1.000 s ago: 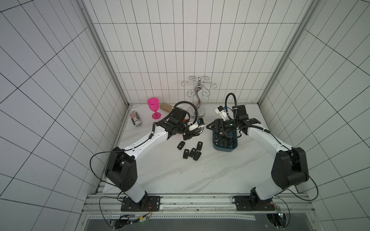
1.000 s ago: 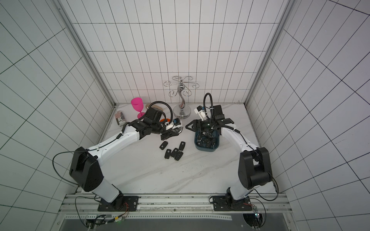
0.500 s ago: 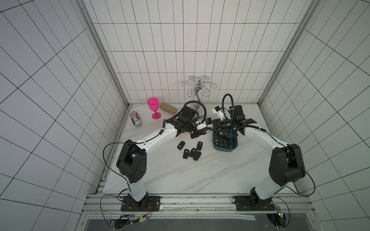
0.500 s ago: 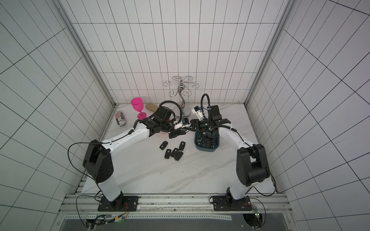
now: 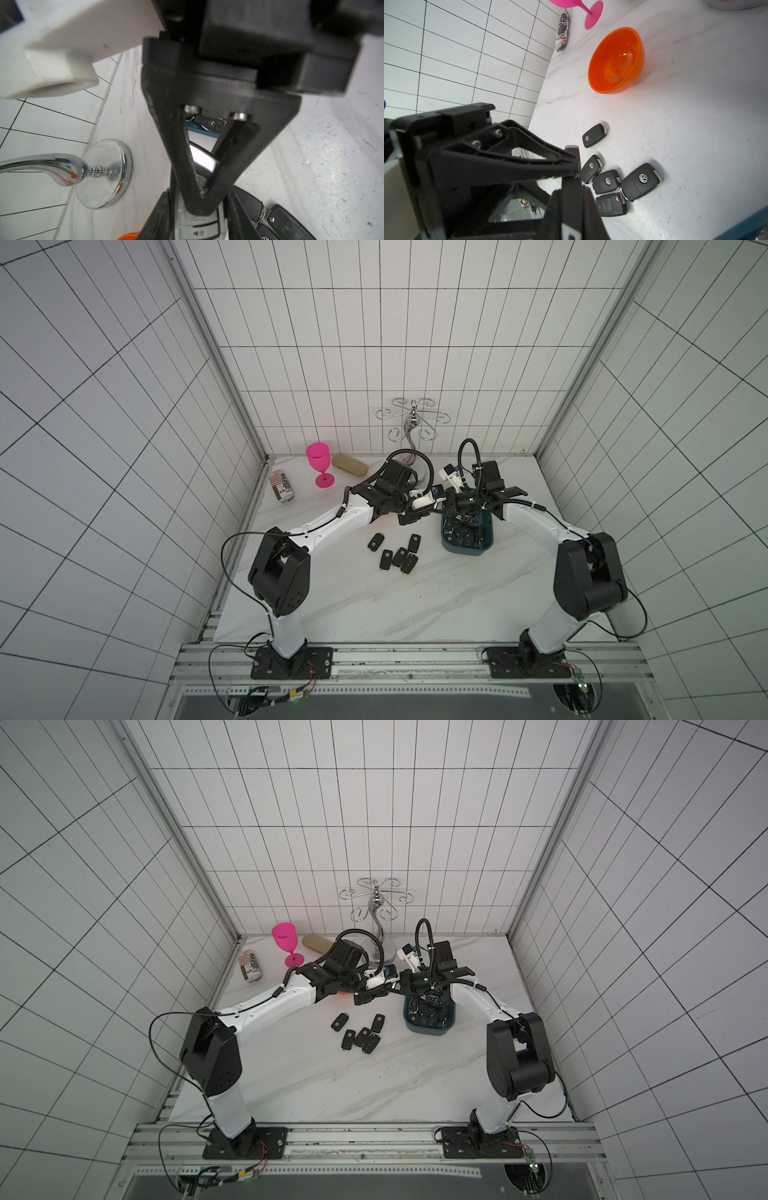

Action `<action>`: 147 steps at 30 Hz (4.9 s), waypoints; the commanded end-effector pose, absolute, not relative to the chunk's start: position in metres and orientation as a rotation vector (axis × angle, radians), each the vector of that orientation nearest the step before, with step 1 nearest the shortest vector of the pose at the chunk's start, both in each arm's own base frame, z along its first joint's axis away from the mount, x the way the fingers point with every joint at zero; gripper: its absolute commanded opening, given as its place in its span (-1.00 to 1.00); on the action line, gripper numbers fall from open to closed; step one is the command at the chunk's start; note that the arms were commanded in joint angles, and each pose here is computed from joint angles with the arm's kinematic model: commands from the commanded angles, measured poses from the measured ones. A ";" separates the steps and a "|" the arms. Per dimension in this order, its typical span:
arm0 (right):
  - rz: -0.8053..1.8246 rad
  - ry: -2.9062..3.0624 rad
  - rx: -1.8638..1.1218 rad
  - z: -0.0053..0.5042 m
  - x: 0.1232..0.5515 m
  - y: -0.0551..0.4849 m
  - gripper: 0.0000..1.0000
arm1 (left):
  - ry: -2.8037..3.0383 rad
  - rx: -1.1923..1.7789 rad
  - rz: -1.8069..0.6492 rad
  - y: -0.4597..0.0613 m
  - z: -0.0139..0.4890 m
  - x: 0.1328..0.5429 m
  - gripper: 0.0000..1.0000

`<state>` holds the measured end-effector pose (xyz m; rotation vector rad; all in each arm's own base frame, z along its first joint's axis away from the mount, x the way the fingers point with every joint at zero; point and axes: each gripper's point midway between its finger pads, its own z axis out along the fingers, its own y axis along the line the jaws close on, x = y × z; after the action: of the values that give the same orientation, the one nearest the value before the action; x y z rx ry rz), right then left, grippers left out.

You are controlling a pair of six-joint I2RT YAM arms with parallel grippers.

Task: Place the car key into the storage box
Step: Place the car key in the storage box, then pick up the car key from the center of the board.

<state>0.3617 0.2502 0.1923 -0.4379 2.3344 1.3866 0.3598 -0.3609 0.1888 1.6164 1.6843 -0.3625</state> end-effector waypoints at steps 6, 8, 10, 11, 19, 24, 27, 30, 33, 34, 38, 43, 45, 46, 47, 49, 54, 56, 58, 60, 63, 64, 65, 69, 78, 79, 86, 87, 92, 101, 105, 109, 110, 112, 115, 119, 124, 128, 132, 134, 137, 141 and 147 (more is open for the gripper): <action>1.202 2.316 -0.582 0.196 0.354 0.238 -1.00 | 1.672 1.552 -0.318 -0.376 0.199 0.368 0.97; 1.053 2.347 -0.546 0.190 0.366 0.215 -1.00 | 1.697 1.512 -0.286 -0.368 0.203 0.369 0.97; 0.957 2.363 -0.493 0.184 0.376 0.192 -1.00 | 1.708 1.497 -0.258 -0.360 0.206 0.368 0.97; 0.869 2.379 -0.476 0.178 0.381 0.179 -1.00 | 1.716 1.486 -0.240 -0.354 0.206 0.368 0.97; 0.394 2.479 -0.466 0.141 0.380 0.110 -1.00 | 1.950 1.403 -0.222 -0.289 0.182 0.364 0.97; 0.415 2.544 -0.458 0.121 0.376 0.106 -1.00 | 2.140 1.410 -0.185 -0.243 0.152 0.349 0.97; 0.457 2.579 -0.456 0.110 0.377 0.110 -1.00 | 2.120 1.466 -0.098 -0.221 0.130 0.333 0.97; 0.495 2.597 -0.450 0.103 0.379 0.114 -1.00 | 2.115 1.528 -0.053 -0.205 0.109 0.315 0.97; 0.506 2.615 -0.448 0.097 0.382 0.116 -1.00 | 2.126 1.545 -0.050 -0.198 0.093 0.307 0.97; 0.504 2.618 -0.446 0.096 0.383 0.116 -1.00 | 2.140 1.531 -0.047 -0.198 0.090 0.307 0.97; 0.508 2.632 -0.446 0.090 0.385 0.117 -1.00 | 2.219 1.424 -0.126 -0.198 0.082 0.319 0.97; 0.500 2.650 -0.465 0.084 0.383 0.121 -0.98 | 2.326 1.257 -0.233 -0.198 0.075 0.336 0.97; 0.495 2.651 -0.476 0.083 0.383 0.122 -0.85 | 2.356 1.188 -0.250 -0.197 0.072 0.343 0.97; 0.493 2.653 -0.482 0.083 0.383 0.123 -0.79 | 2.369 1.162 -0.261 -0.197 0.069 0.344 0.97; 0.493 2.652 -0.488 0.083 0.383 0.124 -0.76 | 2.376 1.151 -0.278 -0.197 0.067 0.343 0.96; 0.488 2.654 -0.496 0.082 0.383 0.125 -0.70 | 2.383 1.120 -0.272 -0.196 0.063 0.345 0.93; 0.481 2.658 -0.502 0.081 0.387 0.128 -0.55 | 2.422 1.036 -0.191 -0.185 0.055 0.356 0.87; 0.478 2.660 -0.502 0.081 0.388 0.128 -0.37 | 2.430 1.030 -0.187 -0.185 0.052 0.357 0.84; 0.471 2.659 -0.503 0.081 0.388 0.128 -0.16 | 2.448 1.015 -0.180 -0.184 0.048 0.358 0.78; 0.464 2.656 -0.504 0.082 0.388 0.127 0.00 | 2.449 1.017 -0.179 -0.183 0.047 0.357 0.76; 0.460 2.649 -0.506 0.085 0.388 0.127 0.07 | 2.458 1.017 -0.172 -0.182 0.043 0.357 0.75; 0.459 2.650 -0.504 0.084 0.387 0.127 0.07 | 2.459 1.015 -0.174 -0.182 0.043 0.357 0.75; 0.459 2.647 -0.504 0.086 0.388 0.127 0.08 | 2.461 1.013 -0.177 -0.182 0.043 0.356 0.74; 0.455 2.648 -0.501 0.085 0.388 0.126 0.13 | 2.474 1.012 -0.192 -0.183 0.041 0.354 0.72; 0.446 2.653 -0.495 0.084 0.388 0.125 0.20 | 2.496 1.042 -0.249 -0.188 0.037 0.344 0.69; 0.446 2.654 -0.495 0.083 0.388 0.125 0.20 | 2.498 1.040 -0.248 -0.188 0.037 0.344 0.69; 0.450 2.644 -0.498 0.087 0.388 0.125 0.39 | 2.540 1.064 -0.227 -0.188 0.024 0.340 0.68; 0.448 2.642 -0.500 0.088 0.388 0.125 0.42 | 2.541 1.067 -0.219 -0.188 0.024 0.340 0.68; 0.438 2.620 -0.507 0.095 0.389 0.125 0.46 | 2.573 1.074 -0.187 -0.188 0.017 0.342 0.65; 0.385 2.536 -0.518 0.115 0.392 0.120 0.47 | 2.580 1.117 -0.220 -0.193 0.016 0.340 0.11; 0.369 2.516 -0.516 0.121 0.393 0.118 0.51 | 2.584 1.148 -0.253 -0.195 0.015 0.335 -0.06; 0.373 2.506 -0.520 0.124 0.392 0.118 0.57 | 2.562 1.161 -0.269 -0.196 0.018 0.332 -0.18; 0.370 2.503 -0.517 0.125 0.393 0.118 0.57 | 2.559 1.168 -0.275 -0.197 0.018 0.331 -0.27; 0.369 2.494 -0.505 0.128 0.394 0.117 0.58 | 2.549 1.178 -0.285 -0.197 0.019 0.329 -0.31; 0.427 2.482 -0.478 0.131 0.391 0.120 0.59 | 2.532 1.193 -0.300 -0.199 0.021 0.328 -0.54; 0.649 2.437 -0.479 0.144 0.380 0.144 0.59 | 2.527 1.199 -0.325 -0.201 0.024 0.329 -0.60; 0.906 2.394 -0.531 0.156 0.363 0.176 0.59 | 2.408 1.207 -0.336 -0.207 0.054 0.333 -0.60; 1.060 2.360 -0.581 0.166 0.350 0.199 0.60 | 2.236 1.203 -0.366 -0.217 0.105 0.337 -0.60; 1.206 2.314 -0.633 0.179 0.338 0.219 0.59 | 2.077 1.237 -0.407 -0.235 0.154 0.336 -0.60; 1.268 2.287 -0.649 0.185 0.333 0.227 0.59 | 2.026 1.260 -0.426 -0.243 0.170 0.334 -0.59; 1.357 2.239 -0.674 0.196 0.326 0.239 0.58 | 1.985 1.320 -0.440 -0.254 0.179 0.328 -0.59; 1.428 2.170 -0.693 0.210 0.323 0.253 0.57 | 1.949 1.390 -0.443 -0.266 0.177 0.323 -0.60; 1.559 2.190 -0.675 0.209 0.323 0.267 0.49 | 1.911 1.435 -0.412 -0.281 0.180 0.327 -0.60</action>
<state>0.3256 0.2565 0.2051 -0.6694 2.2076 1.4456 0.3216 -0.2716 0.1684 1.4017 1.9725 -0.4249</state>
